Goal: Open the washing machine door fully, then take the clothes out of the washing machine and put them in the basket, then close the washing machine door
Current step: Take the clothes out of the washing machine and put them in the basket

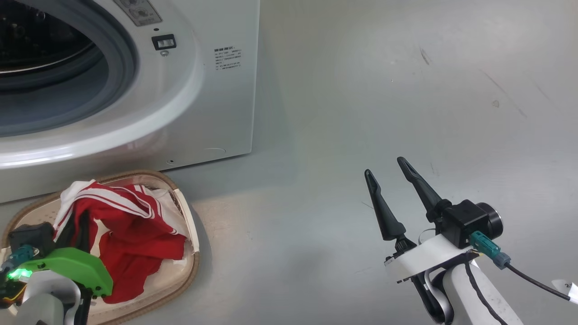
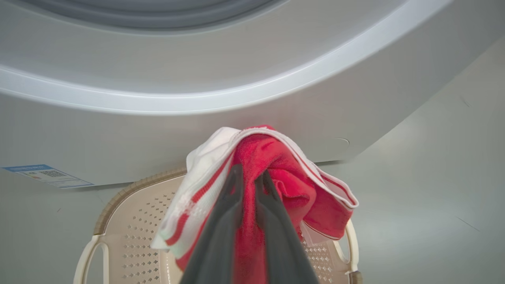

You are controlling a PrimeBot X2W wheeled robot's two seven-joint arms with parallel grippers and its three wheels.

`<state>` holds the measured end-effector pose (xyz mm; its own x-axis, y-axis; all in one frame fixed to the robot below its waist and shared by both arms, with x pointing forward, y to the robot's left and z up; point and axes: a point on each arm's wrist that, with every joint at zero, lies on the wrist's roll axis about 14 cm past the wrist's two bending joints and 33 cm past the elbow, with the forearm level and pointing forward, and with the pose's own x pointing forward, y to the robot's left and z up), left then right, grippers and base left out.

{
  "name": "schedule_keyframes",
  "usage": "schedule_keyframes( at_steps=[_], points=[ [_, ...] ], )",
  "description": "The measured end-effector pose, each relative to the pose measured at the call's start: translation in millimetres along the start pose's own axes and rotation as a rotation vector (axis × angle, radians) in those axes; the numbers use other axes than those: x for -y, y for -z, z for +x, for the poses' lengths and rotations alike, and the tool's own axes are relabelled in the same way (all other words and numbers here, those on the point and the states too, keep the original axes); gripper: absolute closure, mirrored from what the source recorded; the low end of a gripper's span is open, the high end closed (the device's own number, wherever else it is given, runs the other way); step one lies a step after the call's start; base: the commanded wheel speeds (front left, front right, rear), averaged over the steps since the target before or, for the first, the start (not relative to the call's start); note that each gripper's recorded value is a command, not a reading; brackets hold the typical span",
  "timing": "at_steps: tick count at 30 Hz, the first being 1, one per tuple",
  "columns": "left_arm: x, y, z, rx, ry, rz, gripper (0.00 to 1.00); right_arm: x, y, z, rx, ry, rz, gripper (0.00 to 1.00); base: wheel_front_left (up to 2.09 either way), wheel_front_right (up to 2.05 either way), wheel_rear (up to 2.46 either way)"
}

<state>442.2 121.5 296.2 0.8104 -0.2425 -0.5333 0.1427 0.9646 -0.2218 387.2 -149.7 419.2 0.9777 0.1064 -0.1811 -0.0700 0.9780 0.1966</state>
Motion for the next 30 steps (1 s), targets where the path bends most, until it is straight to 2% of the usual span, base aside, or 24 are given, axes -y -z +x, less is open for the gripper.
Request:
schedule_keyframes(
  at_steps=[9, 16, 21, 30],
  points=[
    [-26, 38, 6, -0.120, -0.073, -0.039, 1.00, 2, 8, 14, -0.020, -0.001, -0.018, 0.00, 0.00, 0.00, 0.00],
    [-43, 56, 7, -0.166, -0.151, -0.109, 1.00, 5, 17, 19, -0.044, 0.006, -0.028, 0.00, 0.00, 0.00, 0.00],
    [-43, 67, 5, -0.177, -0.207, -0.253, 1.00, 3, 18, 23, -0.045, -0.011, -0.044, 0.00, 0.00, 0.00, 0.00],
    [-45, 76, 1, -0.202, -0.236, -0.286, 1.00, 0, 17, 24, -0.043, -0.023, -0.054, 0.00, 0.00, 0.00, 0.00]
  ],
)
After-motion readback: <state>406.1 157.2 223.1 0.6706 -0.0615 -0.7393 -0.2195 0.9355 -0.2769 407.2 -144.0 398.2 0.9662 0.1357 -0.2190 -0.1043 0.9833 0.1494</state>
